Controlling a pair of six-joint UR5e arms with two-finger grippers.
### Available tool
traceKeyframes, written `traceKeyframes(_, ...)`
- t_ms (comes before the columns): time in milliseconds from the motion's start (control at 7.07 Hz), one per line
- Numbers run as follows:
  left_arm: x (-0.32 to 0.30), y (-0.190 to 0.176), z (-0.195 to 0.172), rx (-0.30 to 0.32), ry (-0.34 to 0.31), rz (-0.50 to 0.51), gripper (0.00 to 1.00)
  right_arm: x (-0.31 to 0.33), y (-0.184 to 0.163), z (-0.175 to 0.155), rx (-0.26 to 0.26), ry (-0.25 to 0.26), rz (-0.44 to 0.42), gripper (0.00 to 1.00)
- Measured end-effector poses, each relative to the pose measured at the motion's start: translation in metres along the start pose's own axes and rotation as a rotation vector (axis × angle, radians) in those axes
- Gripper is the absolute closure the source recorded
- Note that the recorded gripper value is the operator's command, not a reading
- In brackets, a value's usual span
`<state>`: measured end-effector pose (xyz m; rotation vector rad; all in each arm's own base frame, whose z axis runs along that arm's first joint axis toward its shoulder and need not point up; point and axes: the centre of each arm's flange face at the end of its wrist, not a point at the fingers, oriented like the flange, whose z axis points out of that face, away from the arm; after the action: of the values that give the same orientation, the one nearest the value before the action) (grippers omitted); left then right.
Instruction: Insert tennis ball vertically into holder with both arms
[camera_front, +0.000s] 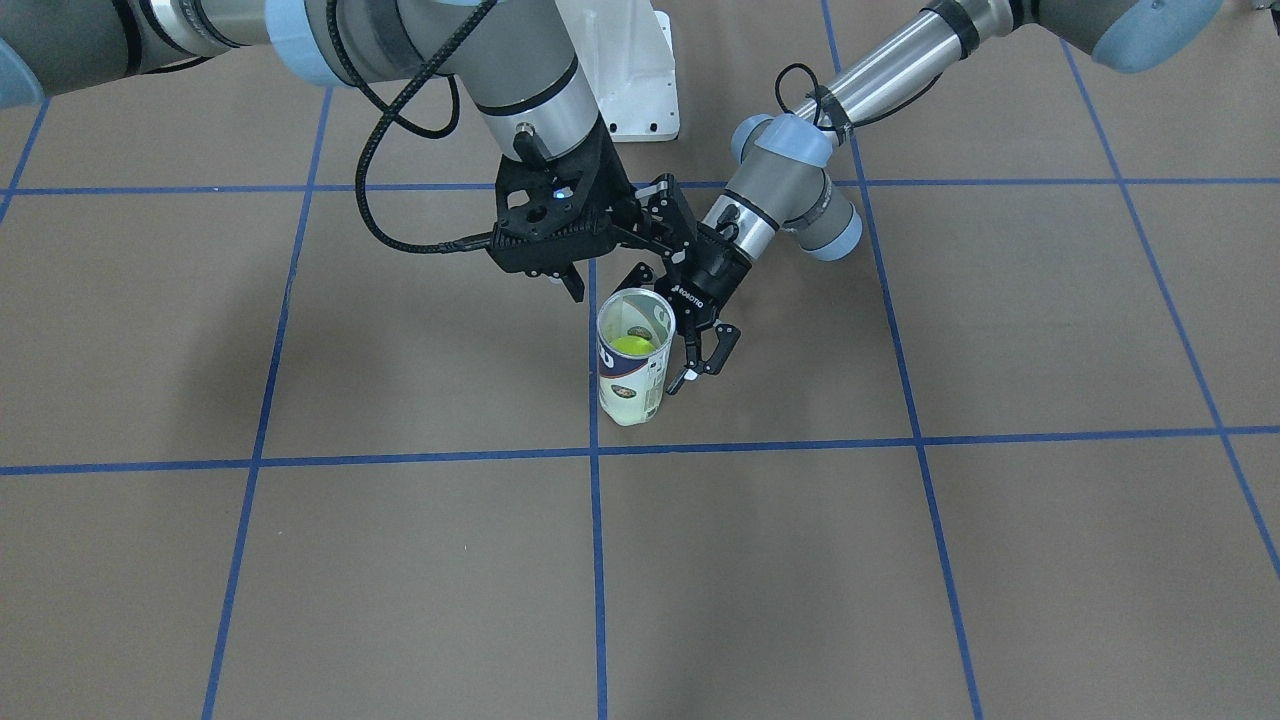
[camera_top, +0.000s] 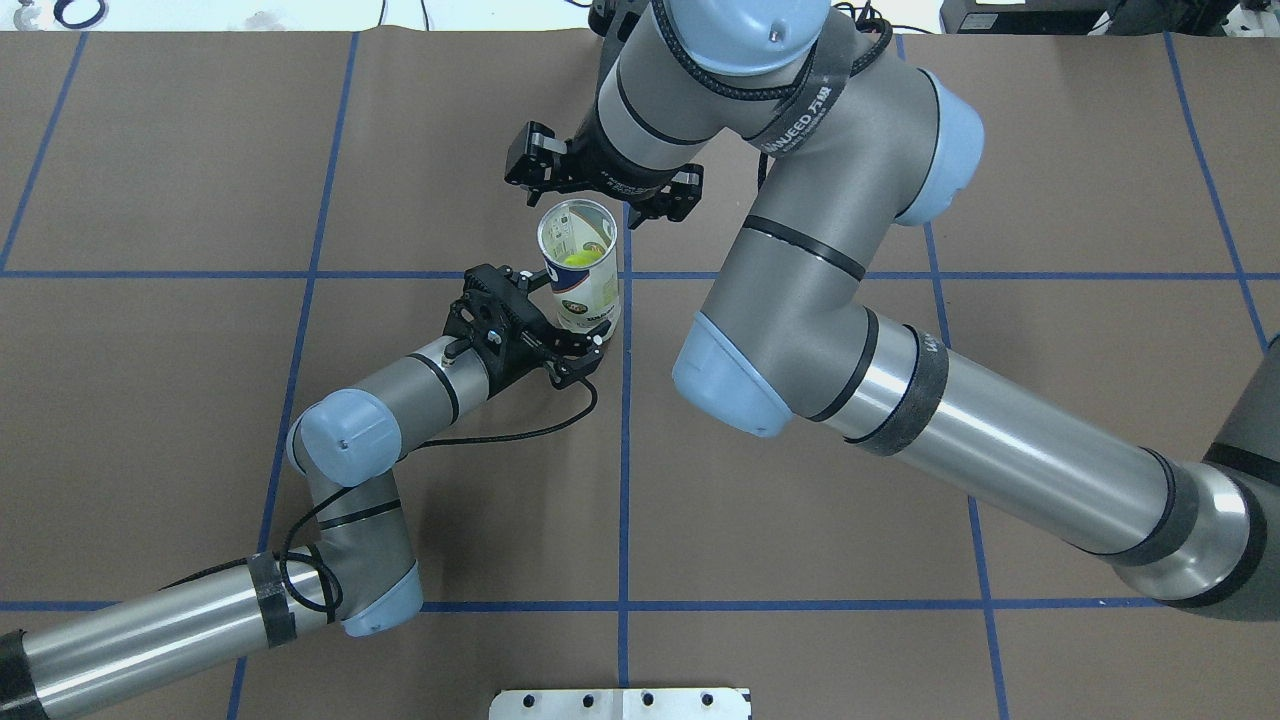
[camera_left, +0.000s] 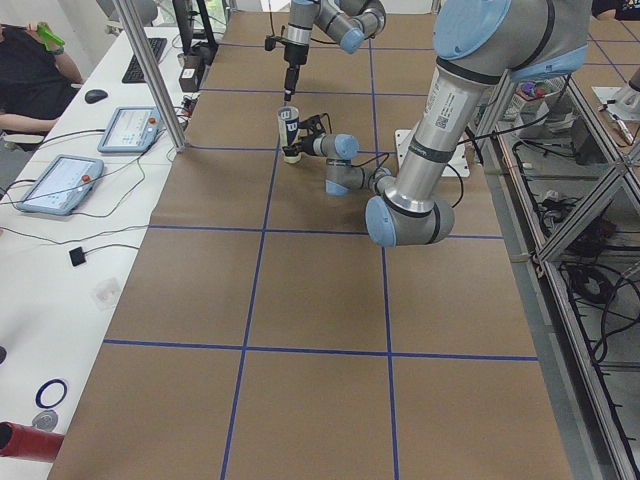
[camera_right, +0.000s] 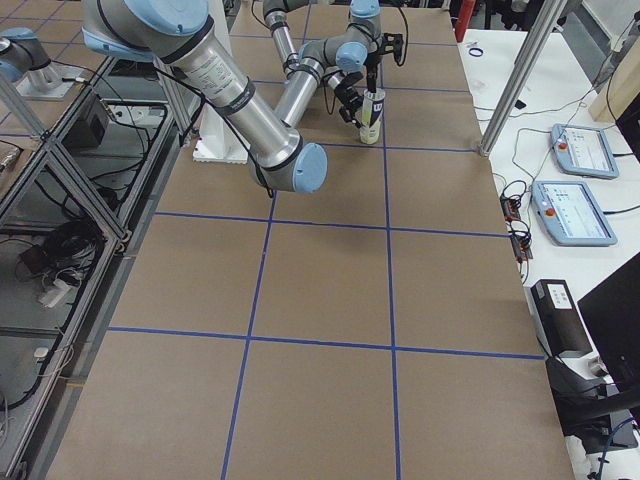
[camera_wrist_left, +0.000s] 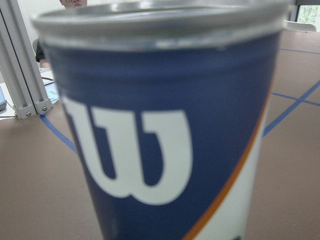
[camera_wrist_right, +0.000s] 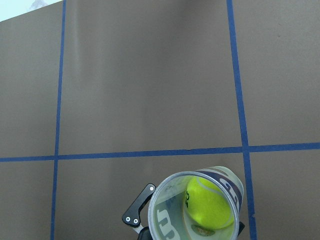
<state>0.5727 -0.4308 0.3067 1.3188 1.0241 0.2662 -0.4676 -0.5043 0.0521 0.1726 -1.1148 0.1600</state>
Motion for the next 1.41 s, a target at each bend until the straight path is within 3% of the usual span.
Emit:
traceKeyframes(566,-0.013,0.018,-0.027,-0.016,0.0,0.002,0.01,0.009,-0.012,-0.004,0.012,0.007,0.001,0.01)
traceKeyframes(990,-0.037,0.041,-0.105,-0.037,0.02,0.003,0.01,0.016,-0.016,-0.002,0.014,0.017,0.003,0.01)
traceKeyframes(1414,-0.084,0.049,-0.193,-0.124,0.06,0.005,0.01,0.059,-0.034,-0.02,0.008,0.024,0.009,0.01)
